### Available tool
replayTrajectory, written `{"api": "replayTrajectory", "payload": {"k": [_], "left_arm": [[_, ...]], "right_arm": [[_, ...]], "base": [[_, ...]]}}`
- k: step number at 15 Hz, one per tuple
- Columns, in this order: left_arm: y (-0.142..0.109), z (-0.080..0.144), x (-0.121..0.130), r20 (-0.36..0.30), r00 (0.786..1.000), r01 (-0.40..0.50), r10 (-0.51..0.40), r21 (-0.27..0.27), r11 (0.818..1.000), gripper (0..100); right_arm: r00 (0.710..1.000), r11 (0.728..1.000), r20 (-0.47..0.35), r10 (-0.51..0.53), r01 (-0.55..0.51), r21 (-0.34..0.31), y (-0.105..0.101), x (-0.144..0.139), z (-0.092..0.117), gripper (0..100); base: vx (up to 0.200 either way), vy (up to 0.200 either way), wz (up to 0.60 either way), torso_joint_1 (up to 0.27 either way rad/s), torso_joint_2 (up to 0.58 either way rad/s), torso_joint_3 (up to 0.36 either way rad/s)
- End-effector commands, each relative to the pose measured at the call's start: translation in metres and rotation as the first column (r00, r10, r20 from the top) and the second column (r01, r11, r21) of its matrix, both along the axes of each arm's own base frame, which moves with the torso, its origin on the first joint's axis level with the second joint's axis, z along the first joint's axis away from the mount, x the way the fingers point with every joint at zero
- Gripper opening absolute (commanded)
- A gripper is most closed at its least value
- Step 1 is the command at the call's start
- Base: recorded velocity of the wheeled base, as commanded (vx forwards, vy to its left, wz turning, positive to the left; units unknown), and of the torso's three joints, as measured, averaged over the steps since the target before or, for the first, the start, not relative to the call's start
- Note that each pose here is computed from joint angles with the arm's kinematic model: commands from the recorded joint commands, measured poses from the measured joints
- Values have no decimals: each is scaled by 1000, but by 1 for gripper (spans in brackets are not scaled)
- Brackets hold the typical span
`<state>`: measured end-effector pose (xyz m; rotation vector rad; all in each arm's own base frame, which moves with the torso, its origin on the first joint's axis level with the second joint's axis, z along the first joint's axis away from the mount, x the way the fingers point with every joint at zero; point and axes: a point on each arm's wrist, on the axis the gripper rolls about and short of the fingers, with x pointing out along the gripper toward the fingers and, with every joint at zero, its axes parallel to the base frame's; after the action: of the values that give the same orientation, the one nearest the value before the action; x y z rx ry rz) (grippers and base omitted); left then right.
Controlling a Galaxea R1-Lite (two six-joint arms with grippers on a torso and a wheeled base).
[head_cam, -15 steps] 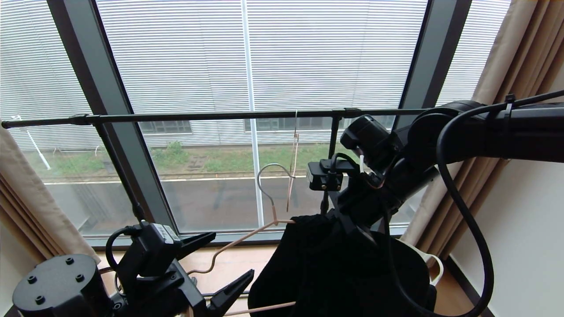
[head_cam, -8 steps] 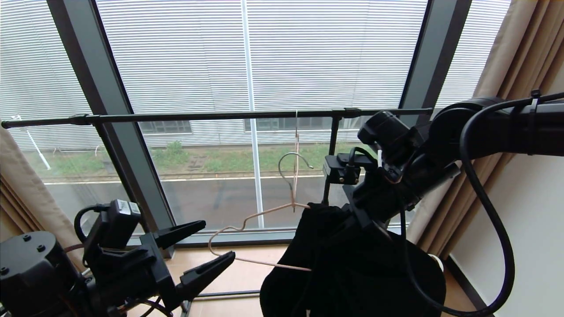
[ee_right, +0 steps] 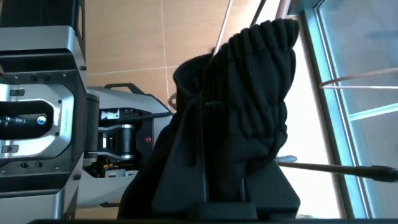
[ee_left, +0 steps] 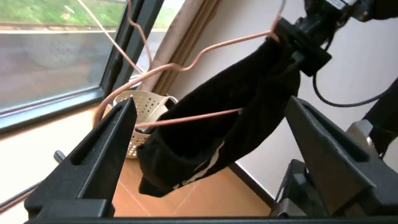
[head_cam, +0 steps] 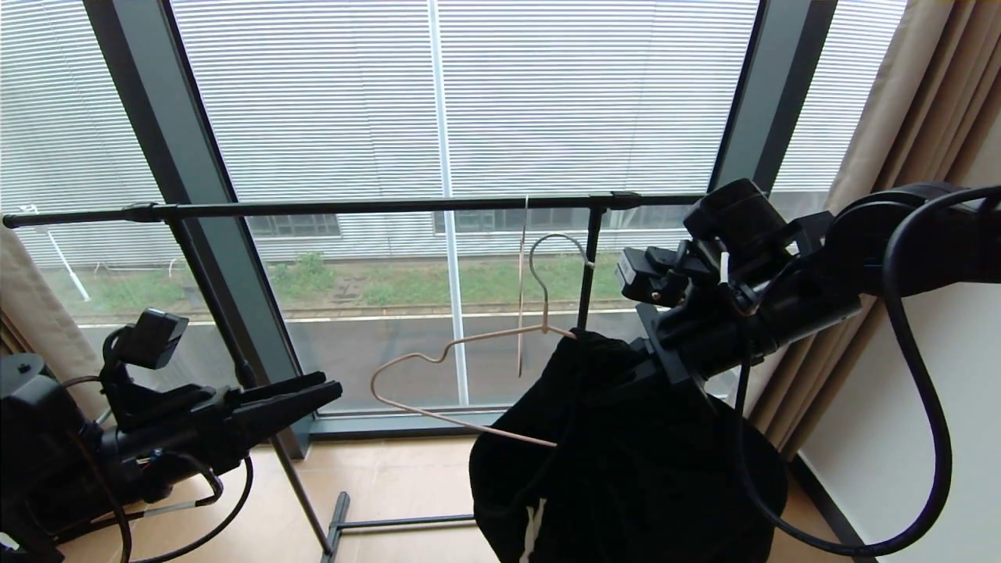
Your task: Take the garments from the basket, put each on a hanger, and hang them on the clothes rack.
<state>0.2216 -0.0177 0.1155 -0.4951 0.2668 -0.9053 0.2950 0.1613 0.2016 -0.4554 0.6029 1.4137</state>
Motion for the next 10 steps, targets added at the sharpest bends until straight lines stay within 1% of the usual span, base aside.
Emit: {"api": "replayTrajectory", "payload": {"k": [1, 2, 3, 4, 5, 6, 8, 9, 10], "left_arm": [[3, -22, 13, -66, 998, 2, 0, 17, 1000, 100], [-4, -32, 14, -65, 997, 34, -31, 51, 998, 100], [-5, -34, 15, -59, 998, 40, -36, 64, 997, 100], [-10, -40, 12, -46, 997, 65, -61, 97, 993, 100], [-12, -41, 11, -44, 997, 72, -68, 101, 992, 100], [-19, -43, 8, -26, 996, 93, -91, 128, 987, 100], [-31, -43, 7, -18, 998, 58, -56, 154, 986, 100], [-37, -42, 6, -3, 999, 52, -52, 169, 984, 100], [-40, -43, 6, 14, 998, 57, -60, 184, 981, 100]], "right_arm": [[1000, 1000, 18, -6, 6, 11, -3, -5, 8, 0], [1000, 999, 10, -26, 26, 20, -2, -7, 14, 0], [999, 999, 7, -31, 31, 22, -1, -8, 16, 0], [999, 999, -2, -41, 41, 24, 2, -9, 18, 0], [999, 999, 0, -41, 41, 24, 2, -9, 19, 0], [999, 999, 3, -46, 46, 19, 2, -8, 19, 0], [997, 997, 26, -73, 73, -2, 4, -6, 18, 0], [994, 995, 53, -93, 94, -22, 10, -8, 18, 0], [993, 994, 56, -106, 108, -31, 15, -10, 19, 0]], "base": [[0, 0, 0, 0, 0, 0], [0, 0, 0, 0, 0, 0], [0, 0, 0, 0, 0, 0], [0, 0, 0, 0, 0, 0], [0, 0, 0, 0, 0, 0], [0, 0, 0, 0, 0, 0], [0, 0, 0, 0, 0, 0], [0, 0, 0, 0, 0, 0], [0, 0, 0, 0, 0, 0]]}}
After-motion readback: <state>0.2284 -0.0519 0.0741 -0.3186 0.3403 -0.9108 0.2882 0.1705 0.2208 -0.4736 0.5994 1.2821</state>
